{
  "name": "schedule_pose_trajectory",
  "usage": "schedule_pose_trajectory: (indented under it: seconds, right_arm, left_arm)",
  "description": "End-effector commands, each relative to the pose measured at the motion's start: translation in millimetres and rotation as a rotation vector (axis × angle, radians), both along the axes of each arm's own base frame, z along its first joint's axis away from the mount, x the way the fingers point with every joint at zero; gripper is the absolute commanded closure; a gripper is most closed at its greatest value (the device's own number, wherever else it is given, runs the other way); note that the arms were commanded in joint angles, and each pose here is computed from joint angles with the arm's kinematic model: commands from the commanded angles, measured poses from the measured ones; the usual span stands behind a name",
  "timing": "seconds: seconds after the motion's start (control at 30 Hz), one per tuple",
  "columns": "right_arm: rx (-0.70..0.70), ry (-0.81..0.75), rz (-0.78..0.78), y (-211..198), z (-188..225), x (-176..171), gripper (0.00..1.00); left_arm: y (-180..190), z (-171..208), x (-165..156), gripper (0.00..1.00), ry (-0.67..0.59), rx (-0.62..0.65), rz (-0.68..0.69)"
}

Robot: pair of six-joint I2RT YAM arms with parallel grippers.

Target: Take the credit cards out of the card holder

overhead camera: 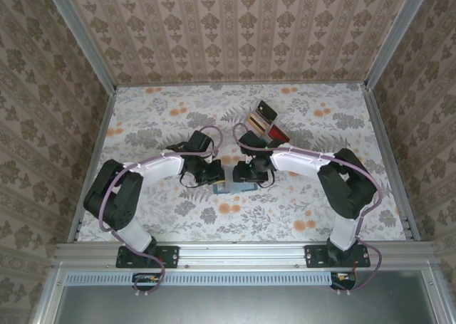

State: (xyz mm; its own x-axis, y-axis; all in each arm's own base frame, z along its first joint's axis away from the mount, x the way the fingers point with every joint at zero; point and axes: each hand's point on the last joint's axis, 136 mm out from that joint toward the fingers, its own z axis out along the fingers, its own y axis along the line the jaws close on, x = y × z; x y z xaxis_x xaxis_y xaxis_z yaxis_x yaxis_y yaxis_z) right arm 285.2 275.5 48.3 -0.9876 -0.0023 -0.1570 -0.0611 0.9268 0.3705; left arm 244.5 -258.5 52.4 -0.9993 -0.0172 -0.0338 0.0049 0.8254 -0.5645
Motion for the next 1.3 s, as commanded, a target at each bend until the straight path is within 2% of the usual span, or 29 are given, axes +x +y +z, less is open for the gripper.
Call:
schedule_pose_trajectory:
  seconds: [0.0,0.1,0.27,0.5,0.6,0.73,0.9,1.07,1.2,1.27]
  right_arm:
    - [0.023,-0.082,-0.037,-9,29,4,0.43]
    - [0.033,-0.139,-0.066,-17,45,8,0.41]
    - [0.024,-0.190,-0.103,-31,55,10,0.39]
    - [0.025,-0.232,-0.147,-44,61,11,0.40]
    - [0.007,-0.264,-0.182,-54,66,13,0.40]
    - [0.005,-0.283,-0.189,-59,67,12,0.39]
    - [0.020,-0.244,-0.130,-45,59,13,0.41]
    - [0.006,-0.187,-0.093,-29,42,17,0.49]
    - [-0.006,-0.137,-0.062,-15,29,21,0.59]
    - [-0.012,-0.117,-0.048,-8,22,22,0.65]
  left_arm:
    - [19,0,-4,0.91,-0.004,0.066,-0.008]
    - [13,6,-2,0.83,-0.013,0.026,-0.016]
    - [-16,22,6,0.59,-0.033,-0.125,-0.021]
    - [-59,43,19,0.45,-0.068,-0.266,-0.042]
    - [-69,43,22,0.35,-0.058,-0.286,-0.039]
    - [-58,40,28,0.26,-0.061,-0.254,0.002]
    - [-30,35,30,0.22,-0.064,-0.191,0.067]
    - [-12,23,24,0.23,-0.043,-0.134,0.118]
    - [-8,14,18,0.30,-0.015,-0.125,0.133]
    - [-9,11,16,0.37,-0.008,-0.135,0.138]
